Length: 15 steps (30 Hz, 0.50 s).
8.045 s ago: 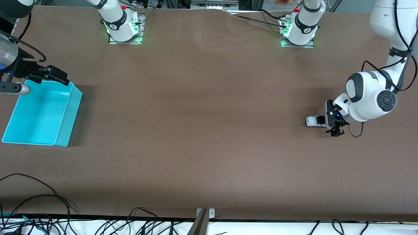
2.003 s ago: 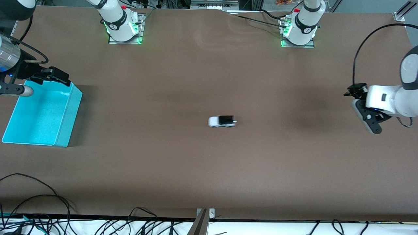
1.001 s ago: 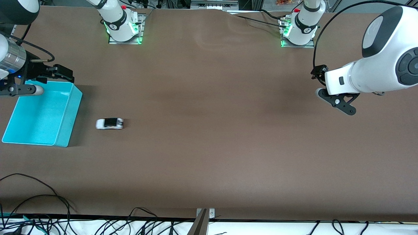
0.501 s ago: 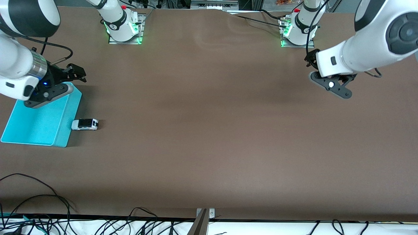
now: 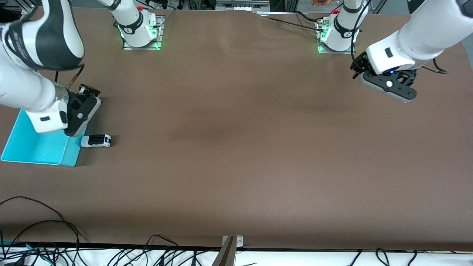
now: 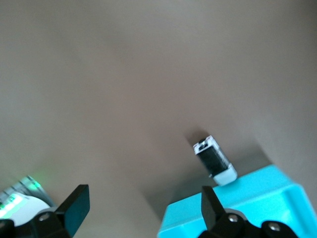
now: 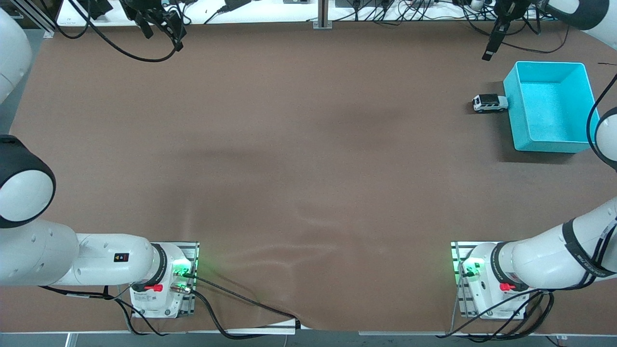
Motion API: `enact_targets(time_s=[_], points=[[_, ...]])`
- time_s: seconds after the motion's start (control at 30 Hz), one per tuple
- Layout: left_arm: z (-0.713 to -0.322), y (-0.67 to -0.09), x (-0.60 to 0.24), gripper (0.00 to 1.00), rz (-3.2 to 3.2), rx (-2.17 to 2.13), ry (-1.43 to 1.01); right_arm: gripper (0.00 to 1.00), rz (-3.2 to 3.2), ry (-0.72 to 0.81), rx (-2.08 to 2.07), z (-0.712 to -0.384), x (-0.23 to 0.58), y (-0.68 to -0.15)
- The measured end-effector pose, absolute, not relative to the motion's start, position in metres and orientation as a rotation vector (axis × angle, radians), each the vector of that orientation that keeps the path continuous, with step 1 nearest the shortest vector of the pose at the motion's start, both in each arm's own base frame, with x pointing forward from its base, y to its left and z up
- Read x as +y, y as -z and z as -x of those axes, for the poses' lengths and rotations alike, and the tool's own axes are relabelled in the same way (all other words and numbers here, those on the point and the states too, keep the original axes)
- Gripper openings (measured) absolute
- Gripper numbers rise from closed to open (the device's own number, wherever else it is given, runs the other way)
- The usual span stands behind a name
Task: Wind and store white jeep toy
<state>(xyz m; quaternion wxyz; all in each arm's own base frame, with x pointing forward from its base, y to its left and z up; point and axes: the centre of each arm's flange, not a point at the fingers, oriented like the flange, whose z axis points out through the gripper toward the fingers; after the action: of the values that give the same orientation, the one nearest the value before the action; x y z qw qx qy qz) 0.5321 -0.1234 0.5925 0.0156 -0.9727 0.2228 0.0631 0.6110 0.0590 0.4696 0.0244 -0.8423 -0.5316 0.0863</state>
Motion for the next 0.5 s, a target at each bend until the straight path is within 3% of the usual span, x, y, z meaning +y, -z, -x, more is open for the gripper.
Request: enact_targets(time_s=[0.5], points=[[-0.542,-0.616,-0.059,1.00,3.066,0.511,-0.005,1.00,2.419,-0.176,-1.924,-0.611,-0.026,-0.346]])
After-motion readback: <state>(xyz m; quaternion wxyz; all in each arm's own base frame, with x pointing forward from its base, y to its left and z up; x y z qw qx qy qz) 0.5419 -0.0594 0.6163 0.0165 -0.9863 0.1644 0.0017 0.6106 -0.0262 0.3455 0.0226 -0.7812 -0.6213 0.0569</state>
